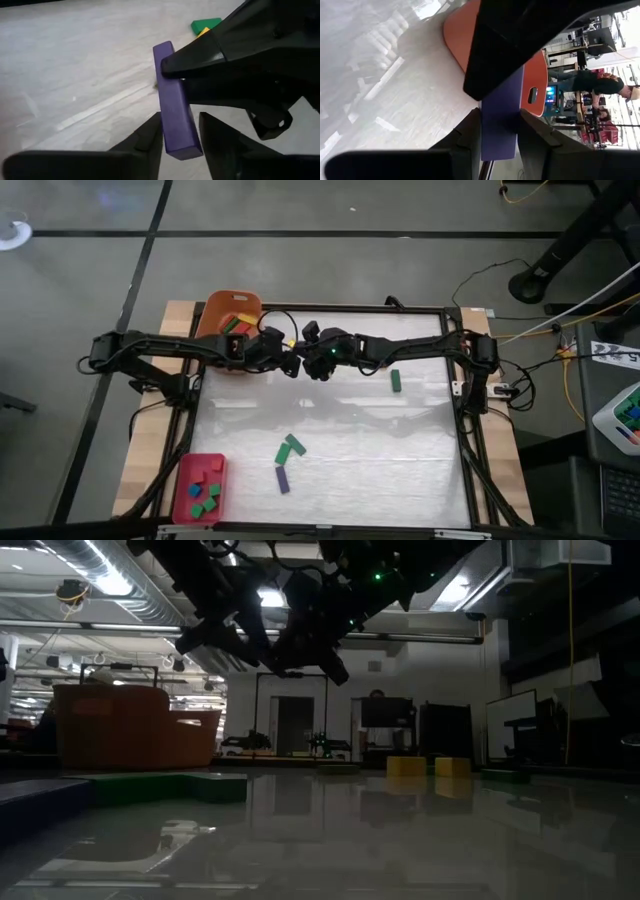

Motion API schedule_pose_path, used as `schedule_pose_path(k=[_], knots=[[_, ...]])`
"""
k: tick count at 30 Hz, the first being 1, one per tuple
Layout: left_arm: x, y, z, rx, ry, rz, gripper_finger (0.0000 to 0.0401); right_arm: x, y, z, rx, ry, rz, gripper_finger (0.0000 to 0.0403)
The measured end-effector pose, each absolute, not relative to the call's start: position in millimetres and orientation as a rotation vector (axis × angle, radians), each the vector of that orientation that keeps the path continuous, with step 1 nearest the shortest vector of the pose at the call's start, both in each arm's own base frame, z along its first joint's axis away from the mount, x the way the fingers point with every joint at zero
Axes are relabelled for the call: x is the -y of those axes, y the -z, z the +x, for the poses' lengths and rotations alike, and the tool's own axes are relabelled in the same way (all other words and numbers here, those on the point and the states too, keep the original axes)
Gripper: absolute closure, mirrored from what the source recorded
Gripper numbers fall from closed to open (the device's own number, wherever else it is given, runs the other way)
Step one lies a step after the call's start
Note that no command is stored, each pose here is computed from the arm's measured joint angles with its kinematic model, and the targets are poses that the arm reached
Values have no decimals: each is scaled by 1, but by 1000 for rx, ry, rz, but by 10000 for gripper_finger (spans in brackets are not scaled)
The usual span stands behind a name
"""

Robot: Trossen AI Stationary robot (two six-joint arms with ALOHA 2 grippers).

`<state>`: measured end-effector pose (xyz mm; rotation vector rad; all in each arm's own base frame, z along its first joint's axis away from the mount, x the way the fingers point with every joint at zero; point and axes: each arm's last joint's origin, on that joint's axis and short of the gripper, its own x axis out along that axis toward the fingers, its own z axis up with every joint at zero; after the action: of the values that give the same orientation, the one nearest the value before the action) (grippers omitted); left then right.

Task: Sort blocks by size
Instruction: Put the big purple block into the orange bin

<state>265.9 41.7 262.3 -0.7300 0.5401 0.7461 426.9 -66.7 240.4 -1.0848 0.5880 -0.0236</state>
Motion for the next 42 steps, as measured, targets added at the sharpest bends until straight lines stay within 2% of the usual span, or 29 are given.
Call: schedule_pose_path(k=[6, 8, 14, 21, 25, 28, 33, 38, 42], knots=[[-43, -262, 265, -550, -747, -701, 352, 67, -241, 427, -592, 30, -1089, 302], [-43, -262, 265, -557, -751, -683, 360, 67, -241, 426, -589, 26, -1088, 302], [-45, -261, 264, -568, -746, -663, 360, 67, -241, 426, -598, 31, -1078, 289], [-64, -267, 258, -552, -774, -615, 361, 71, -241, 424, -689, 207, -1030, 227], [-82, -269, 243, -580, -882, -572, 361, 71, -234, 417, -842, 243, -1062, 204], [-94, -267, 225, -644, -1017, -543, 361, 69, -231, 407, -970, 233, -1088, 203], [-107, -261, 198, -793, -1207, -503, 359, 66, -227, 385, -1182, 88, -1101, 210], [-115, -258, 188, -855, -1257, -508, 355, 63, -227, 367, -1312, 8, -1060, 212], [-119, -259, 187, -880, -1242, -467, 332, 61, -231, 355, -1375, -4, -1008, 212]])
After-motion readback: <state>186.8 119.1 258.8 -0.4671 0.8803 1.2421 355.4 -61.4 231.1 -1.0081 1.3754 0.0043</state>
